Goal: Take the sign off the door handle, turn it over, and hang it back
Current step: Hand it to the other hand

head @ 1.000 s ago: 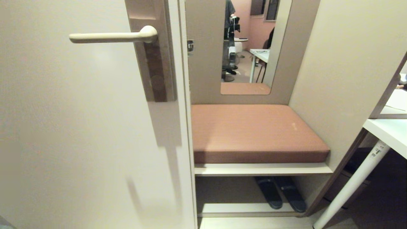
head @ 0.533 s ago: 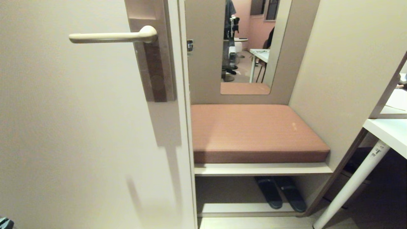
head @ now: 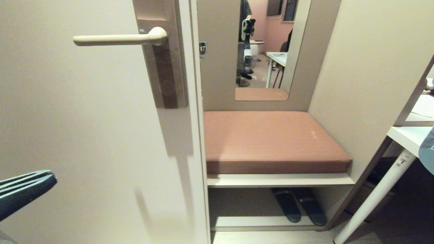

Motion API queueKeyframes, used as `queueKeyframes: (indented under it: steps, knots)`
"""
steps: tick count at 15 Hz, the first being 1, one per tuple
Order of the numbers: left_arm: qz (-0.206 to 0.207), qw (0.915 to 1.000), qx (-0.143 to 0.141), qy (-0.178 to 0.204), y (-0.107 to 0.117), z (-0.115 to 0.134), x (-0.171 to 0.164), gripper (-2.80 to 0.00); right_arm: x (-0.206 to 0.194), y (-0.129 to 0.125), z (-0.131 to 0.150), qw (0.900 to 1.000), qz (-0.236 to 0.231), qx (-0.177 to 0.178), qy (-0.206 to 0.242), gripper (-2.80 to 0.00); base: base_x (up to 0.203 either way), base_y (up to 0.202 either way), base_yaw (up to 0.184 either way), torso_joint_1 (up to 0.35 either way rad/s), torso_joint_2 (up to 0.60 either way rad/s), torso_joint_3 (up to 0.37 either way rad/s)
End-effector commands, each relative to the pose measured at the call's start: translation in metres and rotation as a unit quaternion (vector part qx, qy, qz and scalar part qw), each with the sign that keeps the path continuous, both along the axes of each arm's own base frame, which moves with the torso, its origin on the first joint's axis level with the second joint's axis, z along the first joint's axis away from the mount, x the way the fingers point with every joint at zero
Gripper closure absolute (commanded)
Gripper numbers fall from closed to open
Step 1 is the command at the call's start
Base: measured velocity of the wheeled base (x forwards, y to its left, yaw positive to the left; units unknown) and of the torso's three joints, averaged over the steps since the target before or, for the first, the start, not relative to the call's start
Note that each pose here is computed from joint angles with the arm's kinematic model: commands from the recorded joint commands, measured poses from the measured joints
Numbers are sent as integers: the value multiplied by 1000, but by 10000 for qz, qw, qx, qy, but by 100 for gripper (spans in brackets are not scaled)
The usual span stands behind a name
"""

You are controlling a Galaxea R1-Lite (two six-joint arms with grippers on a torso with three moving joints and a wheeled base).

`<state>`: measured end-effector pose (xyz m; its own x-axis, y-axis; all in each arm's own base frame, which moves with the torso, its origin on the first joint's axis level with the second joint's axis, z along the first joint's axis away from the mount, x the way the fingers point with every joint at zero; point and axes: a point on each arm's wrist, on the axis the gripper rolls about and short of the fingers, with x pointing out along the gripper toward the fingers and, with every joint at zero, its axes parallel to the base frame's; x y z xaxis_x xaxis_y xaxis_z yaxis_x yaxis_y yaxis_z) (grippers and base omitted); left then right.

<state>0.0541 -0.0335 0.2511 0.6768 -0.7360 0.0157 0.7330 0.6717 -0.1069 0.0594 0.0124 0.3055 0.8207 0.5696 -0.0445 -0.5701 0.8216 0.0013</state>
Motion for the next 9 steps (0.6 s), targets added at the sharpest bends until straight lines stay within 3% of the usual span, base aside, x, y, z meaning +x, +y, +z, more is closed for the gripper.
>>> queueKeyframes:
  steps: [1,6,9]
  knots:
    - [-503,9982,121,311,-20,0,24,0,8,1,-2,9990,406,28,158,0,0,0,0,0,0,0]
    - [-1063,9934,140,406,-54,11,54,0,28,4,-5,9887,1409,146,494,0,0,0,0,0,0,0]
    - [-1247,9908,-55,519,-70,18,75,0,45,7,-5,9803,1834,221,700,0,0,0,0,0,0,0]
